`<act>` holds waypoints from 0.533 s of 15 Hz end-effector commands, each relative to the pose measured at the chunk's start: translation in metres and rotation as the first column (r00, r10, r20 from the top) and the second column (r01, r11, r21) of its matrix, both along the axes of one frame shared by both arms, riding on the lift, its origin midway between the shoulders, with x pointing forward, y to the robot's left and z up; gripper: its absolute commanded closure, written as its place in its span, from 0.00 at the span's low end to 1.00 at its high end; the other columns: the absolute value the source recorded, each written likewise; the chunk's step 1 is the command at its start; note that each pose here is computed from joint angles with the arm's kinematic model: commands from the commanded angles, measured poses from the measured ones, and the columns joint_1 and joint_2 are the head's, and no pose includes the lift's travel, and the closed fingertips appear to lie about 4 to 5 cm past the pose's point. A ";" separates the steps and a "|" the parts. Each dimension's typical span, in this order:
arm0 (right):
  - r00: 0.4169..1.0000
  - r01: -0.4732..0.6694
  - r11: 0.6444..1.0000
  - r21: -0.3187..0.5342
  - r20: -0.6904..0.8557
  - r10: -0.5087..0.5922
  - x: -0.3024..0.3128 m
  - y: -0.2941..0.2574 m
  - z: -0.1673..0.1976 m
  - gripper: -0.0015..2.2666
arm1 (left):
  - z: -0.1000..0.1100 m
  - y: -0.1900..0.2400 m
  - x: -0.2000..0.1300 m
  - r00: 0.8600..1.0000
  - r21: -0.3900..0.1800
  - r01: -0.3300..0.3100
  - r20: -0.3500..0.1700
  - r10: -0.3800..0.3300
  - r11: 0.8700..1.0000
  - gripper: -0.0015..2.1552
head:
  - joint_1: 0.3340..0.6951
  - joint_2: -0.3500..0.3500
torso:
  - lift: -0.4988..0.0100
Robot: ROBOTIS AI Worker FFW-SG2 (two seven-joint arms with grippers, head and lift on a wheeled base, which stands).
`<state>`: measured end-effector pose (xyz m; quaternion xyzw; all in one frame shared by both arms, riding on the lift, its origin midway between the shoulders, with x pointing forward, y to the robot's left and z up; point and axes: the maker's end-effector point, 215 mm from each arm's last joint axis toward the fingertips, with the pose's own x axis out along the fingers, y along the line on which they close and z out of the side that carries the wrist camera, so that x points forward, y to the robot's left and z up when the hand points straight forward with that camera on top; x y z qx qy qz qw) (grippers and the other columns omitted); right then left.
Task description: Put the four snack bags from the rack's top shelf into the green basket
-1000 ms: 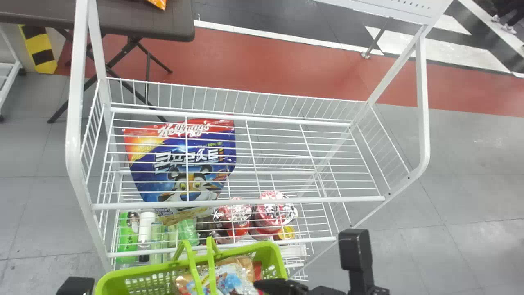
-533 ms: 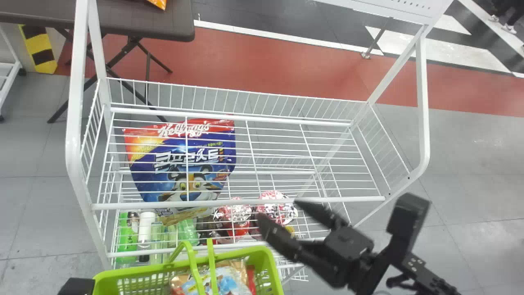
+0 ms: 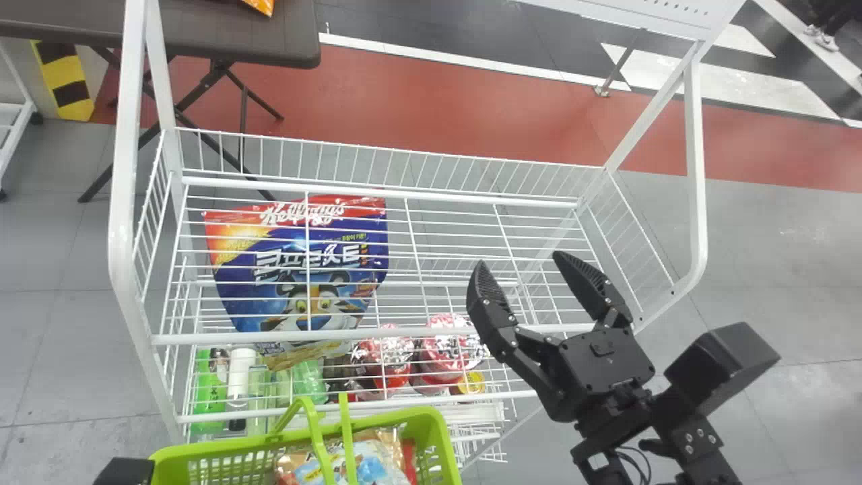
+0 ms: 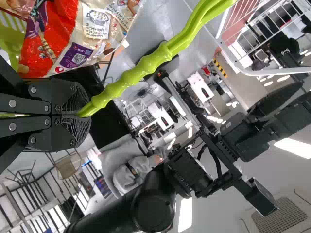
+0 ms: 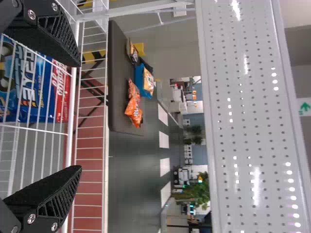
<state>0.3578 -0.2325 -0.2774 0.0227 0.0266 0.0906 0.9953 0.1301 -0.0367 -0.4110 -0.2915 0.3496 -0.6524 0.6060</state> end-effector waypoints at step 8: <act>1.000 0.009 1.000 -0.003 0.020 -0.009 -0.001 -0.005 0.005 0.03 | 0.003 0.000 -0.001 1.000 -0.011 0.001 0.001 -0.001 1.000 0.73 | 1.00 0.00 | 0.98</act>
